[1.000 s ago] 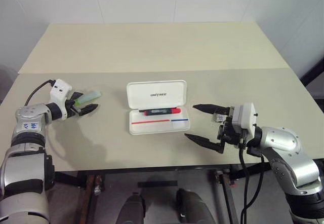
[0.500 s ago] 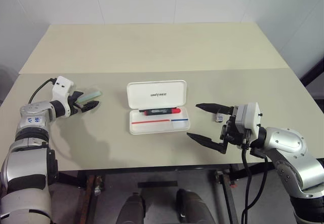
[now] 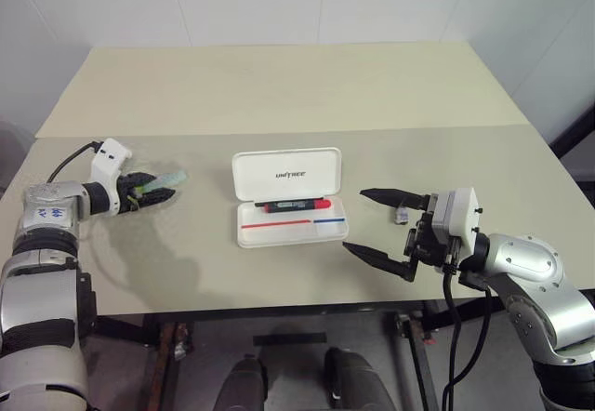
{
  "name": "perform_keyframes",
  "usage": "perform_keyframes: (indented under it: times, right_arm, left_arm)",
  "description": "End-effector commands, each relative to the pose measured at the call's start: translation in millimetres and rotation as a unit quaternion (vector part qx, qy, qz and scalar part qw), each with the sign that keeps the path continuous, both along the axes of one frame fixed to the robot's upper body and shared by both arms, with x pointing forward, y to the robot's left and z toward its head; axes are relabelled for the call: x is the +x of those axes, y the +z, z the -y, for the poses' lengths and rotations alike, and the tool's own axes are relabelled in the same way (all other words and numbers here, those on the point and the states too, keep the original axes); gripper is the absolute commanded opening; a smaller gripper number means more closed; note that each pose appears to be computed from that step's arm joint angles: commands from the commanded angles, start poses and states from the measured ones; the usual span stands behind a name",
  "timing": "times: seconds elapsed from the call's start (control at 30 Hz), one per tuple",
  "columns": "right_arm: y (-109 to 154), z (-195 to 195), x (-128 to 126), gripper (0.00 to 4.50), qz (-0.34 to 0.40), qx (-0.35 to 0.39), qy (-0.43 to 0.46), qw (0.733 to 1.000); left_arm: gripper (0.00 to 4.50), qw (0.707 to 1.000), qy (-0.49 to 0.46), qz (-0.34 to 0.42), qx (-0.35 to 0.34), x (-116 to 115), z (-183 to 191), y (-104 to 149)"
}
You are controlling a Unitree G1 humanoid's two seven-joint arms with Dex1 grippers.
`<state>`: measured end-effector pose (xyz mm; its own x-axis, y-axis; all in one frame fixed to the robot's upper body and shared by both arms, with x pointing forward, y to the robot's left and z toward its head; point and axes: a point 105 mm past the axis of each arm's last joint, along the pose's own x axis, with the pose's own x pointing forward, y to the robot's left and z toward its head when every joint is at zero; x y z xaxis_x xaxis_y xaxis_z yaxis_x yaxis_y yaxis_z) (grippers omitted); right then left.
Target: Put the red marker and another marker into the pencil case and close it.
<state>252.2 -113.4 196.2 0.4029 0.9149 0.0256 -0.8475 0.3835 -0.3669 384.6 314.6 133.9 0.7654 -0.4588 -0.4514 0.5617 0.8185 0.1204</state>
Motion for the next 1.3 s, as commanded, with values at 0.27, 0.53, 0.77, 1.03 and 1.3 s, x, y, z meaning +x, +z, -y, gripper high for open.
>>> perform_keyframes:
  times: [0.27, 0.53, 0.77, 1.03, 1.3]
  right_arm:
    - [10, -3, -3, 4.50, 0.024, 0.004, 0.007, 1.000]
    - [9, -5, -1, 4.50, 0.023, 0.004, 0.011, 1.000]
    - [8, -7, -2, 4.50, 0.021, 0.008, 0.014, 1.000]
    - [7, -8, -2, 4.50, 0.019, 0.010, 0.016, 1.000]
    - [6, -11, -2, 4.50, 0.016, 0.012, 0.022, 1.000]
  left_arm:
    - [1.40, 0.990, -0.068, -0.120, -0.028, -30, 17, -53]
    - [1.95, 0.996, -0.065, -0.037, -0.047, -18, 18, -31]
    - [4.19, 0.987, -0.126, 0.037, -0.092, -16, 37, -10]
    - [4.47, 0.977, -0.156, 0.094, -0.110, -16, 49, 4]
    - [4.47, 0.969, -0.143, 0.172, -0.103, -9, 44, 35]
